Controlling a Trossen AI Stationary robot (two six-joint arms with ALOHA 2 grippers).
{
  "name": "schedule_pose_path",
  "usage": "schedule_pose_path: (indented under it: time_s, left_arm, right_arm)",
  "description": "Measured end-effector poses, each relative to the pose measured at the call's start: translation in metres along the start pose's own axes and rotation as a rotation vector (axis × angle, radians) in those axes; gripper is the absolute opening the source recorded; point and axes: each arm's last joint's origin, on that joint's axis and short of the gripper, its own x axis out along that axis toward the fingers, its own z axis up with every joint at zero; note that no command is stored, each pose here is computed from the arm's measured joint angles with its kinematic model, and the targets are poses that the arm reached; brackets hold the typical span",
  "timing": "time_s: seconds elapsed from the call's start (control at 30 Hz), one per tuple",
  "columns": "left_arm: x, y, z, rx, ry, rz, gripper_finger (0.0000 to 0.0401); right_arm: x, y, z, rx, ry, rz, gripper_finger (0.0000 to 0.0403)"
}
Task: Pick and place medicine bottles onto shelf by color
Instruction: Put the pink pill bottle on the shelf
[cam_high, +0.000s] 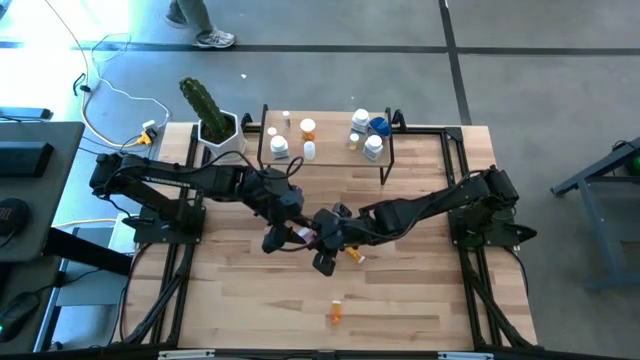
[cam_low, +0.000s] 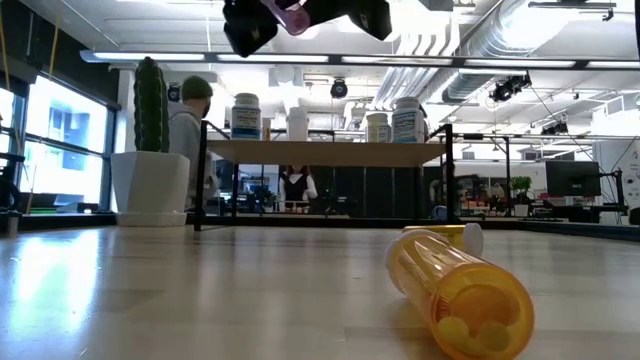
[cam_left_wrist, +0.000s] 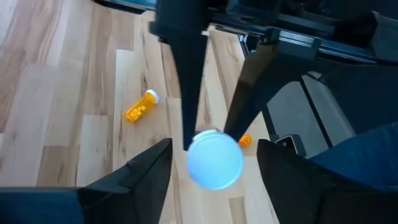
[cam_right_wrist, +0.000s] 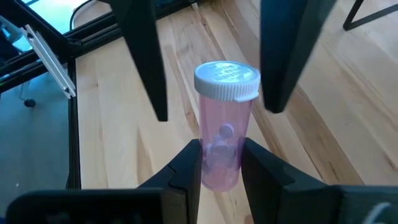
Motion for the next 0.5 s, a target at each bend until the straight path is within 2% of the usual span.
schedule_pose_path:
  time_s: [0.5]
  left_arm:
    - [0.0000,0.0002,0.0004,0.024,-0.005,0.004,0.0115]
  right_arm:
    - [0.0008,-0.0029,0.0022,0.026,0.001,0.005,0.0084]
